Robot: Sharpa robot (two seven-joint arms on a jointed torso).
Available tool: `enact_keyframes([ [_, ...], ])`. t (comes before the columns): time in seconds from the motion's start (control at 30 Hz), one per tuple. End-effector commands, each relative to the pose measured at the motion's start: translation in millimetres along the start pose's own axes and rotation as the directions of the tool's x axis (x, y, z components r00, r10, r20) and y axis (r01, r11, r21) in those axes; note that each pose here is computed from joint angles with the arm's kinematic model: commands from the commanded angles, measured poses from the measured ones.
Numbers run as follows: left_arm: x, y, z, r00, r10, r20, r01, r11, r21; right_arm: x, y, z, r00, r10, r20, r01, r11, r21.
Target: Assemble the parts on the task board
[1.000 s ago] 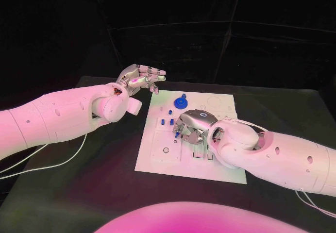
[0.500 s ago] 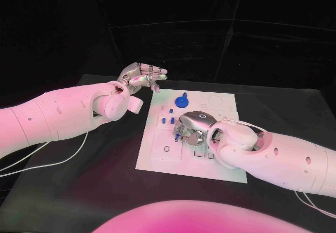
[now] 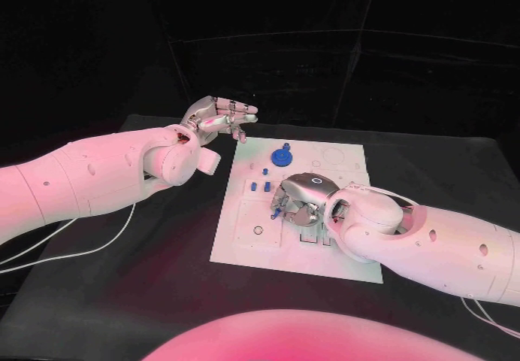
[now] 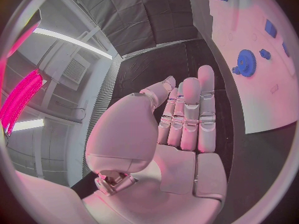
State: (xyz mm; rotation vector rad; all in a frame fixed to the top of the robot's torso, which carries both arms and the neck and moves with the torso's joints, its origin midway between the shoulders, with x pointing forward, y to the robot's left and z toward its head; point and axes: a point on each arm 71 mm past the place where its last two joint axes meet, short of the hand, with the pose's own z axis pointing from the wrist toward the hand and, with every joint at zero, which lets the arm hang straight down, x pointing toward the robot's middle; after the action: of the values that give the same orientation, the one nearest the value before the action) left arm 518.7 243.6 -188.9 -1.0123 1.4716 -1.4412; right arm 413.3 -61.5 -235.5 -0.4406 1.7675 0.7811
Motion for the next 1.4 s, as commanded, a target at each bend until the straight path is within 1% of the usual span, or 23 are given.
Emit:
enact_keyframes([
  [0.03,0.0,-1.4,0.6,1.000,-0.007,-0.007,0.007,1.000,0.005,0.4,2.3,0.3,1.000,-0.004,-0.010,0.004,1.000,-0.014],
  [0.23,0.1,-1.3,0.9,1.000,-0.007,-0.008,0.007,1.000,0.004,1.2,1.5,2.2,1.000,-0.005,-0.016,0.005,1.000,-0.012],
  [0.57,0.2,-1.4,0.9,1.000,-0.007,-0.009,0.008,1.000,0.003,2.8,6.2,4.4,1.000,-0.003,-0.021,0.002,1.000,-0.023],
  [1.07,0.6,-1.5,0.9,1.000,-0.009,-0.013,0.009,1.000,0.000,7.2,3.4,6.1,0.998,-0.015,-0.065,0.014,1.000,-0.004],
  [1.4,0.7,-1.5,0.9,1.000,-0.009,-0.014,0.009,1.000,-0.001,10.8,2.7,4.3,1.000,0.002,-0.028,-0.002,1.000,-0.005],
])
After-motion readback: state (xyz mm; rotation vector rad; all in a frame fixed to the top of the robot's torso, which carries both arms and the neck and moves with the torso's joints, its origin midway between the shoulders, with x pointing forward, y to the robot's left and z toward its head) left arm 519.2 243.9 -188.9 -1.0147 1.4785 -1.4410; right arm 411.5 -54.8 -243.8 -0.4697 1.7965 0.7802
